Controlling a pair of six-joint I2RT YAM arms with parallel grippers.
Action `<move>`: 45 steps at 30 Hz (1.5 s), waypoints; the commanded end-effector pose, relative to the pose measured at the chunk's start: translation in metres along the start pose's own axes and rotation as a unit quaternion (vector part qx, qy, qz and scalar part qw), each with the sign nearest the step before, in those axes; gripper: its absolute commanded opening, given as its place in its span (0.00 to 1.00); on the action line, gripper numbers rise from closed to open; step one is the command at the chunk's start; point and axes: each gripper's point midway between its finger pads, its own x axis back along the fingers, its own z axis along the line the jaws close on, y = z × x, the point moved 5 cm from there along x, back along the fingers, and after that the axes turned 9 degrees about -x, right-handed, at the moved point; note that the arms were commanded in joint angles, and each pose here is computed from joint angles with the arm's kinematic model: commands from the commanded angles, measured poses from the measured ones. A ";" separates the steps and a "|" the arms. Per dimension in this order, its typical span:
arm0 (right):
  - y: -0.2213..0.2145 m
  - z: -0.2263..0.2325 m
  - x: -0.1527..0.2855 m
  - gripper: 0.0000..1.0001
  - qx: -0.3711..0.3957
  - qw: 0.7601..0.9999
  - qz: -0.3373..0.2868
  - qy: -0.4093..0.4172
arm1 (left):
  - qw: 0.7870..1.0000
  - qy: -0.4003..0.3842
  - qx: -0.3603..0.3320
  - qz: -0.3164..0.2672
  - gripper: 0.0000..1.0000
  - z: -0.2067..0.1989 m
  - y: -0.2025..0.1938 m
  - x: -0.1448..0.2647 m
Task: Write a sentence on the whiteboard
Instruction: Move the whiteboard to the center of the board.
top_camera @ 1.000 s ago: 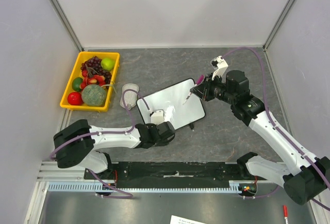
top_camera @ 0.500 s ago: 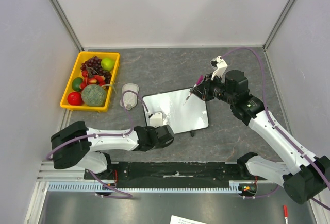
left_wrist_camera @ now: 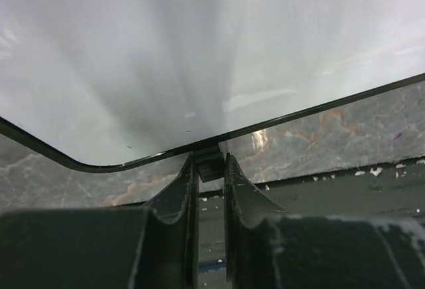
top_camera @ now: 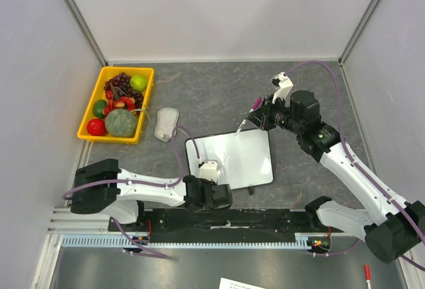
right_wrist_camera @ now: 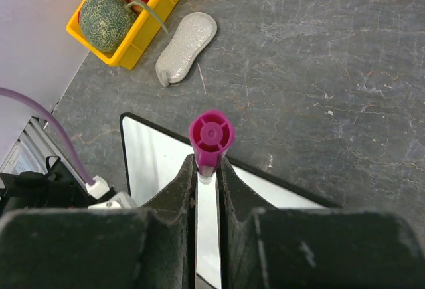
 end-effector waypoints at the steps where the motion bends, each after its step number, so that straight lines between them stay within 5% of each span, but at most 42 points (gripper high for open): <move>1: 0.003 0.002 0.005 0.00 0.009 1.000 -0.012 0.005 | 0.999 0.009 -0.003 0.032 0.02 -0.014 -0.019 0.009; 8: 0.003 0.003 0.006 0.00 0.009 1.000 -0.014 0.006 | 0.999 0.020 -0.012 0.038 0.08 -0.027 -0.026 0.010; 15: 0.004 0.004 0.009 0.00 0.008 1.000 -0.017 0.006 | 1.000 0.010 -0.014 0.026 0.64 -0.028 -0.022 0.019; 17: 0.006 0.006 0.012 0.00 0.007 1.000 -0.021 0.009 | 1.000 0.006 -0.017 0.022 0.73 -0.028 -0.019 0.024; 28: 0.019 0.026 0.026 0.00 0.011 0.999 -0.029 0.034 | 0.995 -0.056 -0.071 -0.041 0.83 -0.038 0.026 0.076; 45: 0.009 0.017 0.036 0.00 0.010 1.000 -0.023 0.009 | 0.963 -0.227 -0.087 -0.118 0.88 -0.030 0.175 0.111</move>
